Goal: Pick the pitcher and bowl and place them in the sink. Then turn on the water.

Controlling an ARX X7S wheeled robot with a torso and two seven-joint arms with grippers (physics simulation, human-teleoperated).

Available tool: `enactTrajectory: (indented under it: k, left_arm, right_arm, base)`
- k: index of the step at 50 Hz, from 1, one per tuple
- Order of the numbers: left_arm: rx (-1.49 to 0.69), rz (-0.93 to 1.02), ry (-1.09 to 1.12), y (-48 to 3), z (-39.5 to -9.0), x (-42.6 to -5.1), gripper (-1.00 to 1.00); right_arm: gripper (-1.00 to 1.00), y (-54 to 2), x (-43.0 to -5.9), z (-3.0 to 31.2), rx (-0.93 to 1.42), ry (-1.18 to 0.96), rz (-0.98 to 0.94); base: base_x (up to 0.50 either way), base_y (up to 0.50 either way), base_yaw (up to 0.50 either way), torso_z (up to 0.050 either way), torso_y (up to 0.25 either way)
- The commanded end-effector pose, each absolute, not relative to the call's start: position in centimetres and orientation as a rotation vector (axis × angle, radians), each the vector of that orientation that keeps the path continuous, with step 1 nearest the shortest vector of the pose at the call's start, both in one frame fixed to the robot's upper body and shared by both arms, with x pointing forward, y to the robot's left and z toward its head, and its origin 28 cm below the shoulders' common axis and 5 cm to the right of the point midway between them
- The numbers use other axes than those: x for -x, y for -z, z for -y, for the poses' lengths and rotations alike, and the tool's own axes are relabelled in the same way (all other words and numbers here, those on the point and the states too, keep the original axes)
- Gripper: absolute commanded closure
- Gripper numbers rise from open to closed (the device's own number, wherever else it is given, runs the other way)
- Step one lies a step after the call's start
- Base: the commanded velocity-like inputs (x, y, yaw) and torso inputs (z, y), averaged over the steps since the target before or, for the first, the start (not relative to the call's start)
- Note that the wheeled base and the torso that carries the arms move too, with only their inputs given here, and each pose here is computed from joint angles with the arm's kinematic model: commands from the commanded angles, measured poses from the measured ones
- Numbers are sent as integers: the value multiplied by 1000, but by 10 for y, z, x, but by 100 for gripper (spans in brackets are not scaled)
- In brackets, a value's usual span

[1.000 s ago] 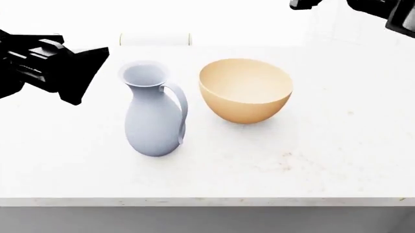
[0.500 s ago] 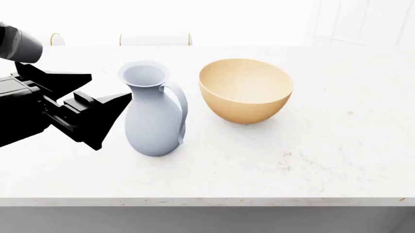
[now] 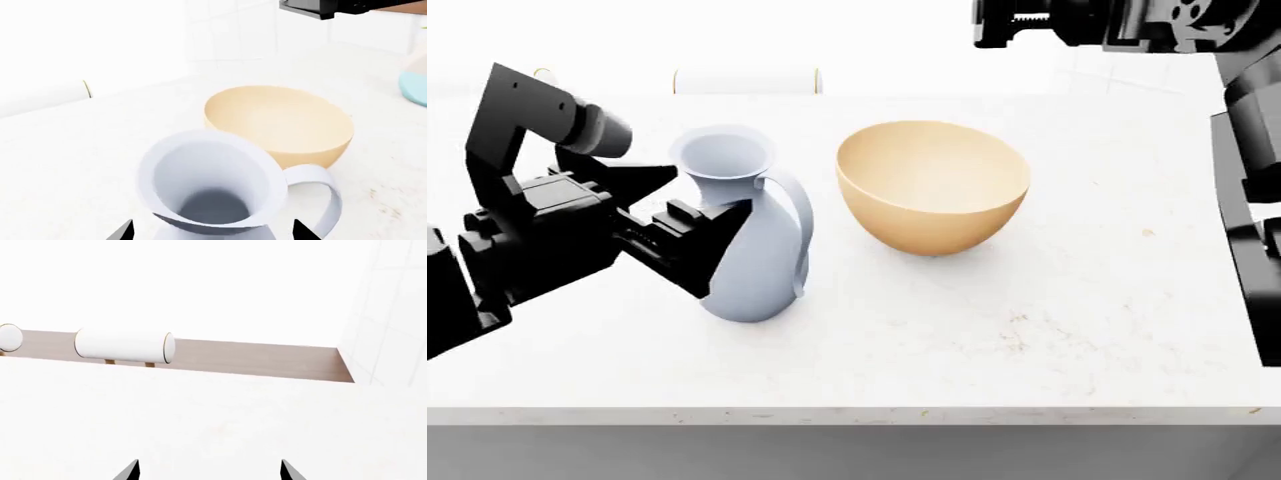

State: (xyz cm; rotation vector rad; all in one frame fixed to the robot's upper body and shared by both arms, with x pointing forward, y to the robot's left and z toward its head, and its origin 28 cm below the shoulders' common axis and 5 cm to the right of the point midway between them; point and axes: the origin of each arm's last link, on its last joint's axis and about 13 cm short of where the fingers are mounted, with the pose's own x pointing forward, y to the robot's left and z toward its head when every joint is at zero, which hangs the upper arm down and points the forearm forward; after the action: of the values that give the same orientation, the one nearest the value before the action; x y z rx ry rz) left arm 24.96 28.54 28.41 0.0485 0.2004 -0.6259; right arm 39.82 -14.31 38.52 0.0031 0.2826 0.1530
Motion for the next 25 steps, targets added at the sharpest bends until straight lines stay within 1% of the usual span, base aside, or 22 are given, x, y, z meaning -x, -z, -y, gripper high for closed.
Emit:
enactTrajectory:
  k: [1,18,19,25]
  left_arm:
    - [-58,-196,651,-275,-277,-266,-100]
    - [-38,-213,713,-268,-264,-281,-100]
    - [-36,-211,713,-268,-264,-282,100]
    - [-25,-199,701,-270,-264,-284,100]
  right_arm:
    - [-100,-373,-403,144,4,-154,-310]
    - [-100,-364,-405,146,-1,-150,-324]
    - [-100,-363,-405,146,-1,-149,-325]
    - [-100,-361,-406,147,-11,-138,-327]
  base:
    - [0,0,0,0,0]
    - [0,0,0,0,0]
    - [0,0,0,0,0]
    - [0,0,0,0,0]
